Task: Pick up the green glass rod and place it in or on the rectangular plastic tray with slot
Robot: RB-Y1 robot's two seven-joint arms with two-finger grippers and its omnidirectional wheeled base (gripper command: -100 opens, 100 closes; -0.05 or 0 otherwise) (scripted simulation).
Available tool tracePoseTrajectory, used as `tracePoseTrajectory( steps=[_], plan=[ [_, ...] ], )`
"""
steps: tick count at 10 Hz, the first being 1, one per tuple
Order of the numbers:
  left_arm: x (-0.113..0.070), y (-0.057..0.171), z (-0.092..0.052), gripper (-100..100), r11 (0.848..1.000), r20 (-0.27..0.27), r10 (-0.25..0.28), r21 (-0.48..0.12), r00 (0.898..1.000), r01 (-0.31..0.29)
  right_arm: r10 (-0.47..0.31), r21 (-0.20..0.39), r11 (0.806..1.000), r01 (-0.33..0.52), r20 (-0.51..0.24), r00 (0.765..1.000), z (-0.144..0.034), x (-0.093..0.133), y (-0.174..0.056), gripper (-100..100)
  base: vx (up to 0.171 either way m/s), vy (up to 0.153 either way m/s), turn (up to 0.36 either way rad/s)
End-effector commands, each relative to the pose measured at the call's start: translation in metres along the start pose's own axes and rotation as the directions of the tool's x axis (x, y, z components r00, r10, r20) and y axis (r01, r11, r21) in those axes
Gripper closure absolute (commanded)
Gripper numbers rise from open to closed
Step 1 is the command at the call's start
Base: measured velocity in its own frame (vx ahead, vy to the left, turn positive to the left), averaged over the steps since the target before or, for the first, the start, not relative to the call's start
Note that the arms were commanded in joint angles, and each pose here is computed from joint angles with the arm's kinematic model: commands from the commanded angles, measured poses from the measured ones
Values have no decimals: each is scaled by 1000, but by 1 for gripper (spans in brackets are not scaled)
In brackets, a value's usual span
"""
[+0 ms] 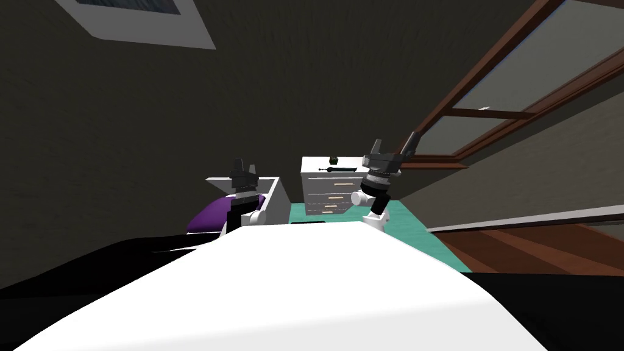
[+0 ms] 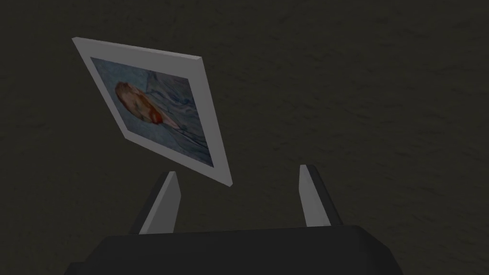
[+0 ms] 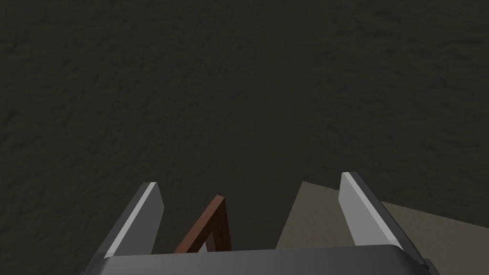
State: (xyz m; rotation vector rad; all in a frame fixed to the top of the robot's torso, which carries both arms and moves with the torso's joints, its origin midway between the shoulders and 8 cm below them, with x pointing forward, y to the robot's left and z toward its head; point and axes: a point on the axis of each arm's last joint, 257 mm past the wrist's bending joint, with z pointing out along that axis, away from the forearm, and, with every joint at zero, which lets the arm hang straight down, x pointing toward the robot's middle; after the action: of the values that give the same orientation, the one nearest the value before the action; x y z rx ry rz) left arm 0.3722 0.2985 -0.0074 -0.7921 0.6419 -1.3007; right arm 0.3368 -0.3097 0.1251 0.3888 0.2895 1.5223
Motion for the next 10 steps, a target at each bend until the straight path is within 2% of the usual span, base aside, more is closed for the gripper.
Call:
tracePoseTrajectory(
  steps=[1, 4, 5, 6, 7, 8, 10],
  plan=[
    [0, 0, 0, 0, 1000, 0, 0, 0, 1000, 0, 23, -41, 999, -22, 19, 1000, 7, -4, 6, -100, -50, 10, 41],
    [0, 0, 0, 0, 1000, 0, 0, 0, 1000, 0, 40, -140, 990, -29, 74, 996, 21, -27, 12, -100, -48, 16, 72],
    [0, 0, 0, 0, 1000, 0, 0, 0, 1000, 0, 72, -163, 985, -58, 85, 994, 27, -29, 15, -100, -46, 15, 48],
    [0, 0, 0, 0, 1000, 0, 0, 0, 1000, 0, 65, -203, 978, -41, 113, 991, 31, -41, 17, -100, -56, 22, 81],
    [0, 0, 0, 0, 1000, 0, 0, 0, 1000, 0, 101, -224, 972, -71, 126, 987, 36, -44, 20, -100, -47, 18, 45],
    [0, 0, 0, 0, 1000, 0, 0, 0, 1000, 0, 92, -262, 964, -48, 157, 983, 40, -57, 21, -100, -50, 19, 99],
    [0, 0, 0, 0, 1000, 0, 0, 0, 1000, 0, 136, -286, 955, -82, 173, 975, 44, -62, 24, -100, -27, 11, 17]
  ],
)
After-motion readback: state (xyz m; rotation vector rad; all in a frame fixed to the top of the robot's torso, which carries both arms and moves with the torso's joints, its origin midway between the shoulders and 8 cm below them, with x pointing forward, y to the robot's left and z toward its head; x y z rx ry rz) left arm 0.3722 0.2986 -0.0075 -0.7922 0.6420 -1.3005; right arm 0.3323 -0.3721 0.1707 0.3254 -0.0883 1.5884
